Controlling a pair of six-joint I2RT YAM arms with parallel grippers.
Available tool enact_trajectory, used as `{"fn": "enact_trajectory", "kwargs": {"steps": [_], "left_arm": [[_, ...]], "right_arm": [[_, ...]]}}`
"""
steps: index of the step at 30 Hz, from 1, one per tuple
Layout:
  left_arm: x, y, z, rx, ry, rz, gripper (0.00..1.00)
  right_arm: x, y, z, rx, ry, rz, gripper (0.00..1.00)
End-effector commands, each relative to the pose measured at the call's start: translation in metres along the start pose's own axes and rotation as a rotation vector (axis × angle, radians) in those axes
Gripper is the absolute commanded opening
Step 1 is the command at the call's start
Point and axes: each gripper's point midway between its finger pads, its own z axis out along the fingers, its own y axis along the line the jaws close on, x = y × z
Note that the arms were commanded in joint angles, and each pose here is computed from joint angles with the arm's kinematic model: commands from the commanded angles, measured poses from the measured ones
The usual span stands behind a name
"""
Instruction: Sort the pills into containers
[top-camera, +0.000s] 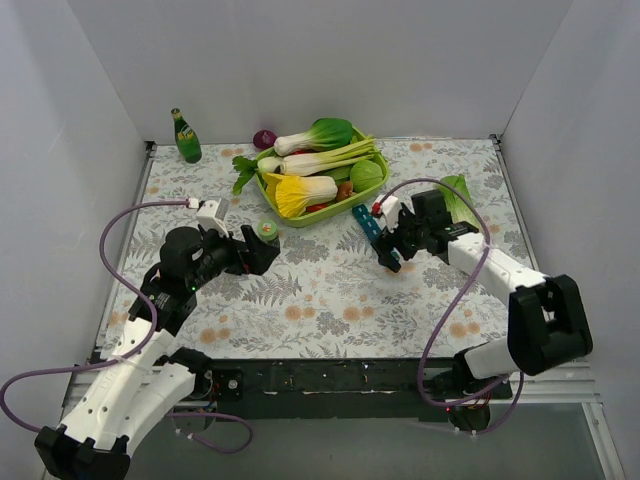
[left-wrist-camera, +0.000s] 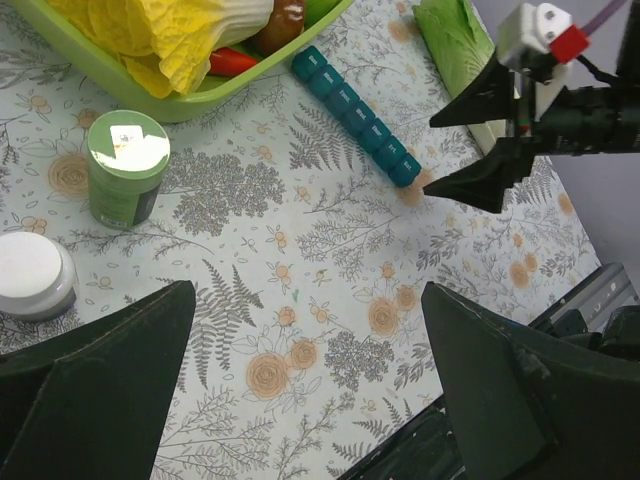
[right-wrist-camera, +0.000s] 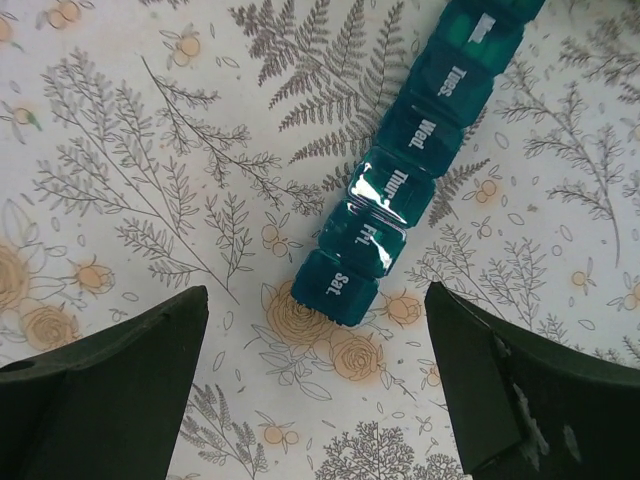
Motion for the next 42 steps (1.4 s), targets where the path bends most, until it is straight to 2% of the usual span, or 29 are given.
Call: {"fn": "enact_trajectory", "kwargs": {"steps": [1, 7, 9, 13, 16, 17, 22, 25, 26, 30, 37, 42], "left_arm": [[0.005, -0.002, -0.004, 0.017, -0.007, -0.008, 0.98], [0.011, 0.002, -0.008, 0.002, -0.009, -0.017, 0.98], [0.01, 0.002, -0.009, 0.004, -0.012, -0.015, 0.98], [0.007, 0.0, -0.011, 0.008, -0.018, -0.006, 0.98], [0.008, -0.006, -0.013, 0.049, -0.017, 0.03, 0.98], [0.009, -0.009, -0.013, 0.069, -0.016, 0.04, 0.98], [0.015, -0.036, -0.022, 0.254, -0.023, 0.14, 0.98], [0.032, -0.061, -0.034, 0.459, -0.007, 0.245, 0.98], [0.041, -0.074, -0.043, 0.567, 0.013, 0.281, 0.98], [0.057, -0.082, -0.049, 0.698, 0.005, 0.391, 0.98], [0.08, -0.08, -0.05, 0.806, 0.009, 0.561, 0.97], [0.098, -0.066, -0.032, 0.763, 0.05, 0.62, 0.93]], "right_arm": [[-0.007, -0.028, 0.028, 0.142, 0.037, -0.017, 0.96], [0.003, -0.043, 0.057, 0.176, 0.112, 0.044, 0.94], [0.007, -0.044, 0.063, 0.172, 0.127, 0.058, 0.9], [0.015, -0.041, 0.07, 0.144, 0.162, 0.071, 0.78], [0.019, -0.035, 0.07, 0.118, 0.17, 0.069, 0.66], [0.021, -0.033, 0.07, 0.107, 0.174, 0.072, 0.59], [0.025, -0.022, 0.064, 0.064, 0.176, 0.049, 0.51], [0.03, -0.006, 0.057, 0.002, 0.168, -0.014, 0.45], [0.031, 0.002, 0.057, -0.037, 0.164, -0.079, 0.45], [0.048, 0.041, 0.045, -0.182, 0.162, -0.231, 0.43], [0.06, 0.098, 0.013, -0.414, 0.081, -0.546, 0.43], [0.075, 0.117, 0.003, -0.496, 0.073, -0.702, 0.45]]}}
